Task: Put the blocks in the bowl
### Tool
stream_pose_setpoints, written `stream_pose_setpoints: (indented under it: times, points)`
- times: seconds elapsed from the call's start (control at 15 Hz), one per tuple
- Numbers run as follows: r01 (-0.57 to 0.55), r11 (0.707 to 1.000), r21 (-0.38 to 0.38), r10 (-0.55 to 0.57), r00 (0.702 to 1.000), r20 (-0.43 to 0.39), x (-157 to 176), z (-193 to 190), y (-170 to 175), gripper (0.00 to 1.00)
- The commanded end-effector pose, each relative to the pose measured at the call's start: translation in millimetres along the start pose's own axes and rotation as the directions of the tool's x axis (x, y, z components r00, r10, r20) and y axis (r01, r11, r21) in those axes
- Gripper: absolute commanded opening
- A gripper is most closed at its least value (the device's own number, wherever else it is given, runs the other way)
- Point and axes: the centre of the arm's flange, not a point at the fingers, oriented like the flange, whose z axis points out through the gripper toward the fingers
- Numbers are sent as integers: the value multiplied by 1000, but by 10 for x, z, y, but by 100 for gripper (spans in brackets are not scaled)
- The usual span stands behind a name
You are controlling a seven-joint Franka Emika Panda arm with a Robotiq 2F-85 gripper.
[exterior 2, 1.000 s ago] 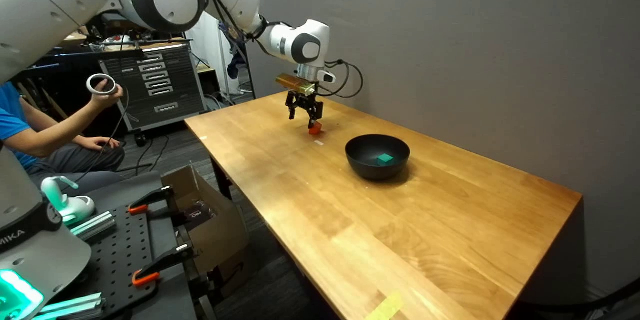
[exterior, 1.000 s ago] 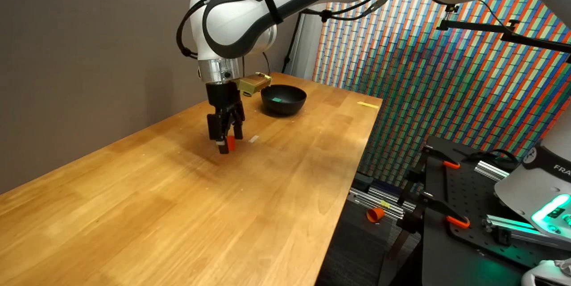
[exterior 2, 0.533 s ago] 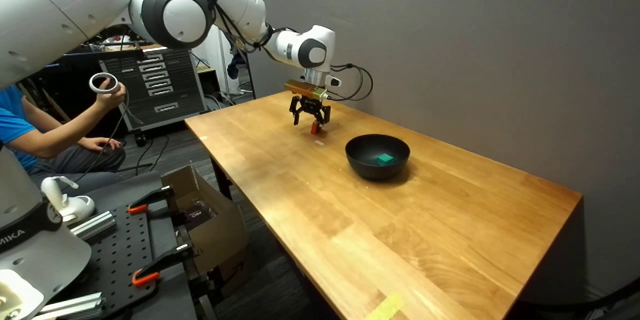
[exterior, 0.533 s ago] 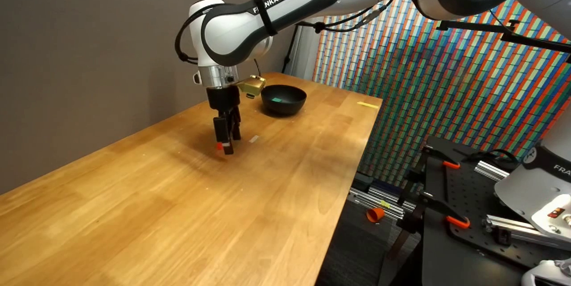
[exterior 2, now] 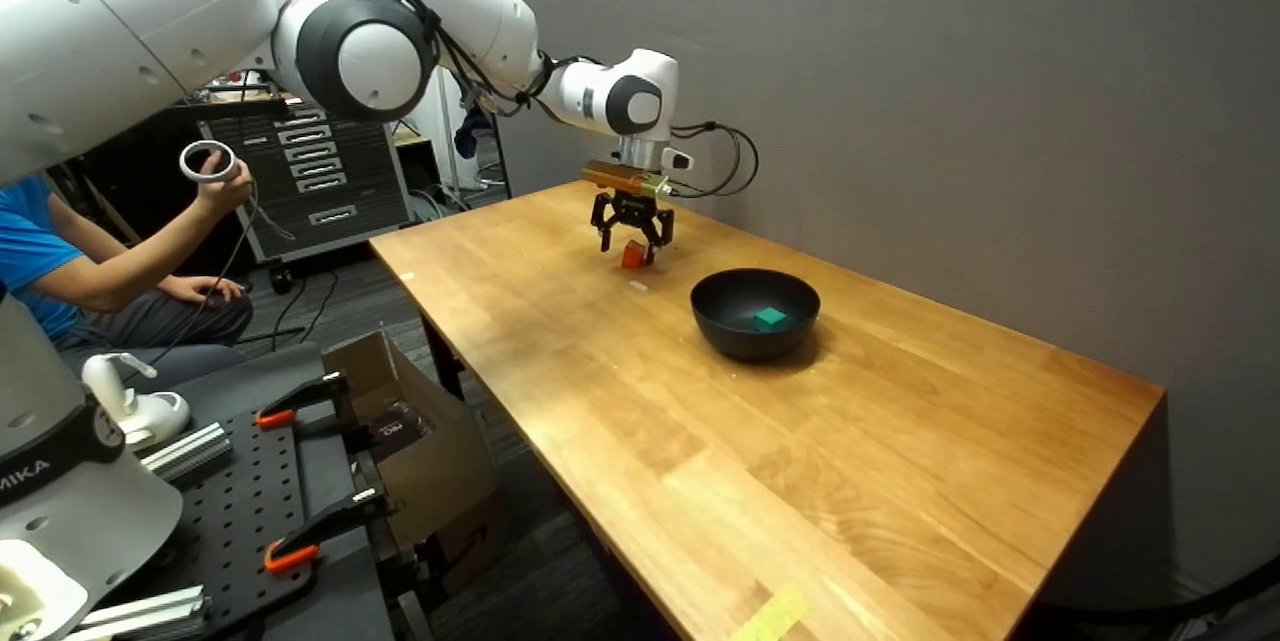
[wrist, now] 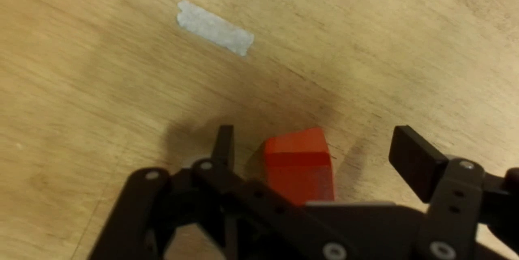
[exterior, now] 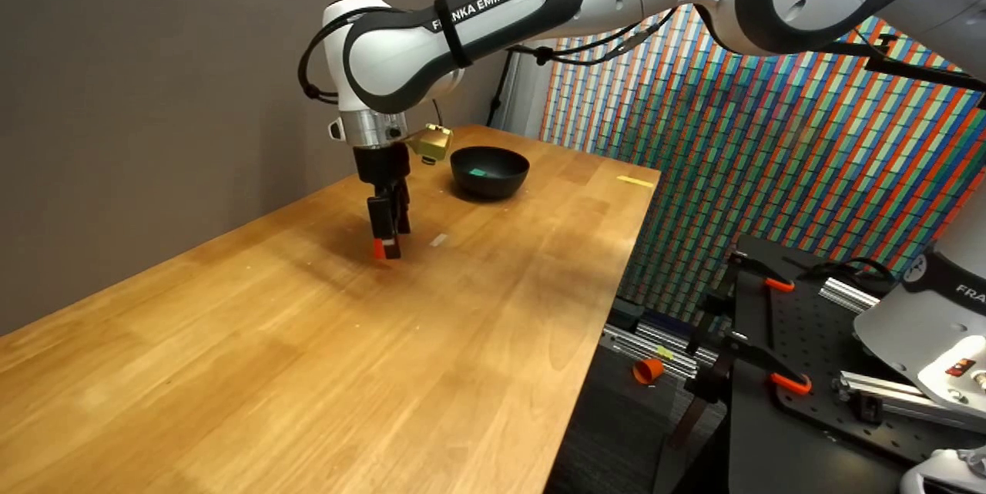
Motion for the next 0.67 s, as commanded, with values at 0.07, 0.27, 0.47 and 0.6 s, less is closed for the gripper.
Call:
stream_pose_setpoints:
  times: [0.07,0.27,0.47,0.6]
  points:
    - [22,999,-40,-23,999,-24,274,-63,61,58]
    - [-5,996,-85,4,1000,-6,203,-132,46,35]
    - [-70,976,-205,73,997,6,-54,-418,128,13]
    - [-140,947,-290,145,989,-3,-249,-669,235,15]
